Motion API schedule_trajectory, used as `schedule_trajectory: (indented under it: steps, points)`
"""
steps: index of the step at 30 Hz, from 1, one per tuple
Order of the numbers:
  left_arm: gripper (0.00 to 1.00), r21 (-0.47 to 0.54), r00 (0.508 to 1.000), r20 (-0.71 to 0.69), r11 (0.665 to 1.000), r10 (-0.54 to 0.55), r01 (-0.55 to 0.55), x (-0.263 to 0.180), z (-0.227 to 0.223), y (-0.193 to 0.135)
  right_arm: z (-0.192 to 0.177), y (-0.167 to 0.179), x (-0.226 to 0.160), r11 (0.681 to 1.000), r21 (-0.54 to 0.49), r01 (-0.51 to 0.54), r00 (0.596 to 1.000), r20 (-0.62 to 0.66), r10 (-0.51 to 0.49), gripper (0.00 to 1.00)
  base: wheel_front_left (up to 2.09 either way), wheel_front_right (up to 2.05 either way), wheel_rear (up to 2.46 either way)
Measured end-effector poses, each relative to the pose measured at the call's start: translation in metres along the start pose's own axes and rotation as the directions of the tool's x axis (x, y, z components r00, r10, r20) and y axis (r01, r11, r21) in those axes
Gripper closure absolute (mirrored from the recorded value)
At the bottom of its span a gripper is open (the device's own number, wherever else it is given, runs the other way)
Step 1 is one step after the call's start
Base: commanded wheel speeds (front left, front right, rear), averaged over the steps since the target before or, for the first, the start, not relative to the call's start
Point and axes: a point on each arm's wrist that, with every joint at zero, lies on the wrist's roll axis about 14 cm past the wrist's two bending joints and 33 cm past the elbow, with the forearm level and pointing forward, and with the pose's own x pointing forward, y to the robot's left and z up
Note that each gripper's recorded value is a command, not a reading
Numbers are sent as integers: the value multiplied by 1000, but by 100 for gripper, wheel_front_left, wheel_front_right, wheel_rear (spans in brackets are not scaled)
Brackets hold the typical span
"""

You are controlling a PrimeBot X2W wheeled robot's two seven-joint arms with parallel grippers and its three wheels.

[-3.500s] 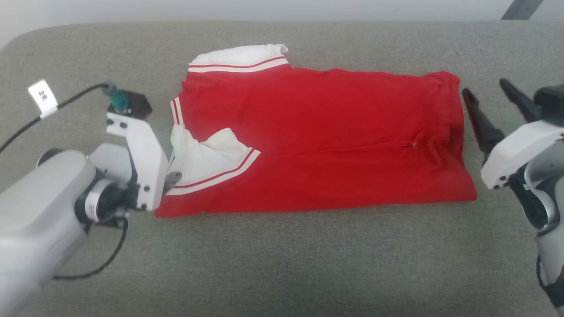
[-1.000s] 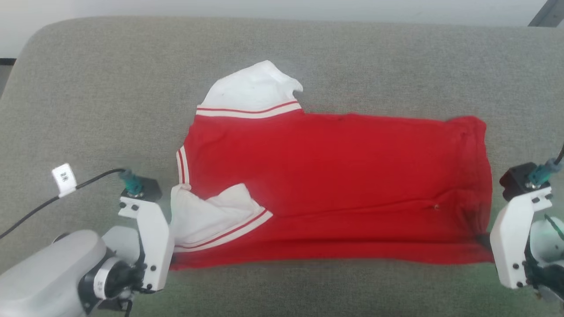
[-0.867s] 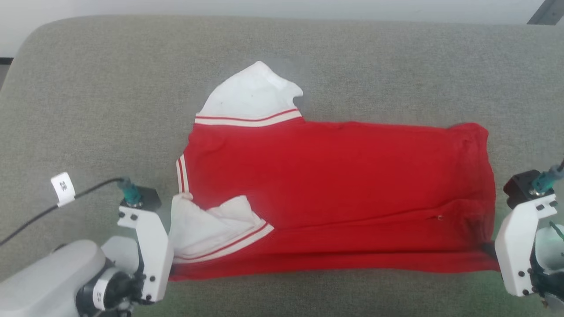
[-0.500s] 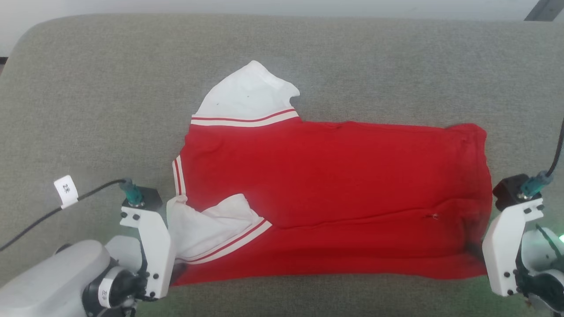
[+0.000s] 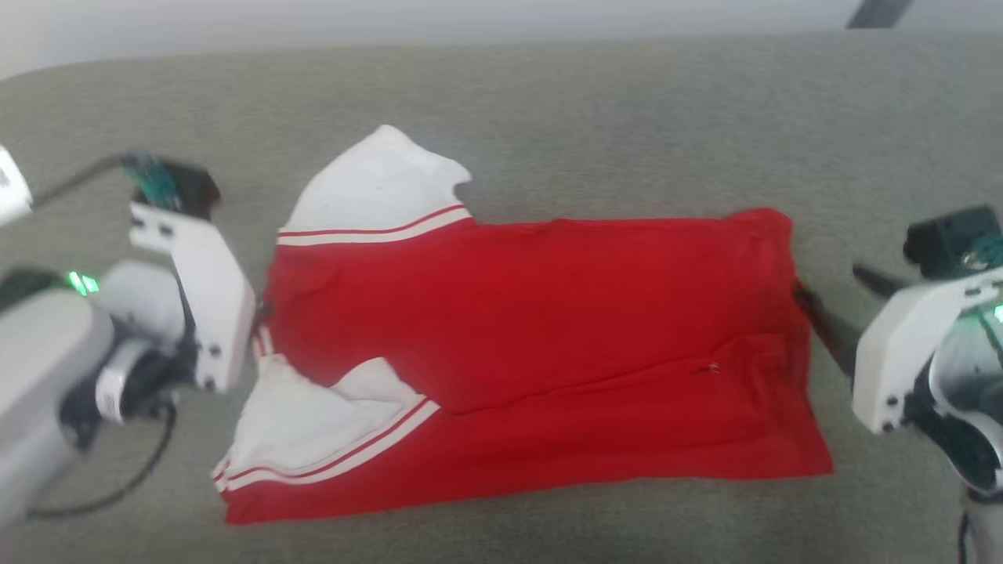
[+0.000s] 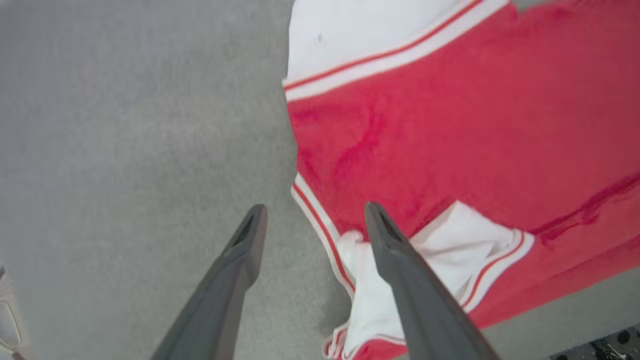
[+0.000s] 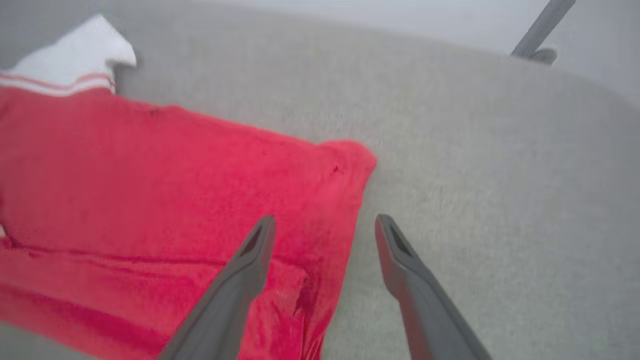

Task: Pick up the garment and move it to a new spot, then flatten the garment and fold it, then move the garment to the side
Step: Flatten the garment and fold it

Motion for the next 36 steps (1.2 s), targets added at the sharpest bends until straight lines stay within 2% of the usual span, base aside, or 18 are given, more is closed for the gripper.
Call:
schedule_trajectory:
  steps: [4, 8, 11, 13, 21, 34, 35, 36]
  points:
    - [0, 56, 993, 115, 998, -12, 6, 11, 49, -3, 37, -7, -5, 999, 12, 42, 977, 210, -44, 0, 0, 0, 0]
    - [0, 115, 980, 190, 993, -61, 40, 32, 88, -15, 65, -19, -12, 994, 17, 108, 914, 392, -106, 0, 0, 0, 0]
    - [0, 135, 978, 191, 989, -82, 57, 53, 101, -20, 74, -29, -18, 986, 33, 161, 864, 479, -157, 0, 0, 0, 0]
    - [0, 146, 980, 175, 987, -96, 71, 68, 105, -23, 71, -34, -17, 983, 51, 177, 851, 495, -179, 0, 0, 0, 0]
    - [0, 137, 991, 92, 987, -102, 89, 118, 108, -20, 38, -47, -1, 972, 99, 213, 877, 419, -235, 0, 0, 0, 0]
    - [0, 95, 993, 8, 989, -118, 116, 177, 111, -20, 3, -48, 30, 974, 95, 206, 938, 266, -225, 0, 0, 0, 0]
    - [15, 83, 992, -11, 989, -122, 123, 181, 109, -22, 0, -47, 32, 975, 101, 200, 942, 252, -219, 0, 0, 0, 0]
    - [87, 76, 991, -34, 989, -128, 131, 184, 106, -23, -2, -47, 35, 975, 103, 196, 948, 236, -215, 0, 0, 0, 0]
